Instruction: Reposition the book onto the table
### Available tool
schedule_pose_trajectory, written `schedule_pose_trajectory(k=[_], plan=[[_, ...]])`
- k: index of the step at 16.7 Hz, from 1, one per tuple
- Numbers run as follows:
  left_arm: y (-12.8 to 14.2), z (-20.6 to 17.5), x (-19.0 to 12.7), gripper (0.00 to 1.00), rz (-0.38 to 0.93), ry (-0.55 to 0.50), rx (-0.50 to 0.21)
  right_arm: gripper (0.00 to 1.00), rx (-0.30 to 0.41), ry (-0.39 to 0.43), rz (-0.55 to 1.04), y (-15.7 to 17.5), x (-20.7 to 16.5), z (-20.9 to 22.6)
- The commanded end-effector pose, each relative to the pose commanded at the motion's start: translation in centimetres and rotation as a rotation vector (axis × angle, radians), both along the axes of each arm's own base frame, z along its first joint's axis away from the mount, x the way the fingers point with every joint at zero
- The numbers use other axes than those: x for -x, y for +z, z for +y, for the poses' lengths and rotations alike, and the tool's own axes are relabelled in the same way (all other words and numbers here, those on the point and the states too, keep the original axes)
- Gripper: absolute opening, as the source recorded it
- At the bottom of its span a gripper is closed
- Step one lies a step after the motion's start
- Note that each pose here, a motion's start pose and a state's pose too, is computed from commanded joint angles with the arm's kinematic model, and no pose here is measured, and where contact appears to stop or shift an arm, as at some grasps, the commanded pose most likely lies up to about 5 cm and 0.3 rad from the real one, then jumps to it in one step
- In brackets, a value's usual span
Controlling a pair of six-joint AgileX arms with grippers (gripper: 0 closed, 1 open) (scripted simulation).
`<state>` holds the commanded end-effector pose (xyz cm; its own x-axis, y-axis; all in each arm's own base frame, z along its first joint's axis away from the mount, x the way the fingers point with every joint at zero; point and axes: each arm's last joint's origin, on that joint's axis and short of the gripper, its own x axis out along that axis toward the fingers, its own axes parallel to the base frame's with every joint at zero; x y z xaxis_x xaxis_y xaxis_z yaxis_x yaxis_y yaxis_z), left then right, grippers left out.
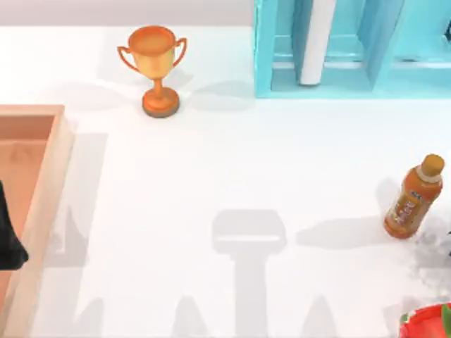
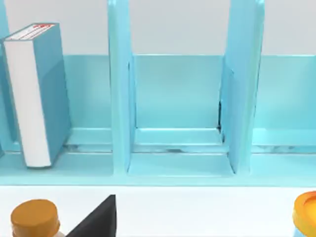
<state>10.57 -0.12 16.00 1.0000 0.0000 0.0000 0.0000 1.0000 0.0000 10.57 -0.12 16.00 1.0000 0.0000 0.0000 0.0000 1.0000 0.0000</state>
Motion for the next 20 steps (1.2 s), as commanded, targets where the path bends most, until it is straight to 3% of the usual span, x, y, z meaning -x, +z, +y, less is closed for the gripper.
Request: schedule_pose_trajectory(k=[5,11,16,20], plan=[[0.0,0.0,0.0,1.0,0.0,0.0,0.0,1.0,-0.002,0.02,-0.039,1.4,-0.1,0.3],[0.0,0.0,0.0,1.0,0.0,0.0,0.0,1.0,-0.039,0.1,-0.207,8.8,-2.9,2.5],[0.0,0.0,0.0,1.0,0.0,0.0,0.0,1.0,-0.081,0.14,-0.234,12.1,-10.8,7.6],[0.0,0.0,0.0,1.0,0.0,0.0,0.0,1.0,-0.079,0.122,-0.172,8.0,-18.8,13.5]])
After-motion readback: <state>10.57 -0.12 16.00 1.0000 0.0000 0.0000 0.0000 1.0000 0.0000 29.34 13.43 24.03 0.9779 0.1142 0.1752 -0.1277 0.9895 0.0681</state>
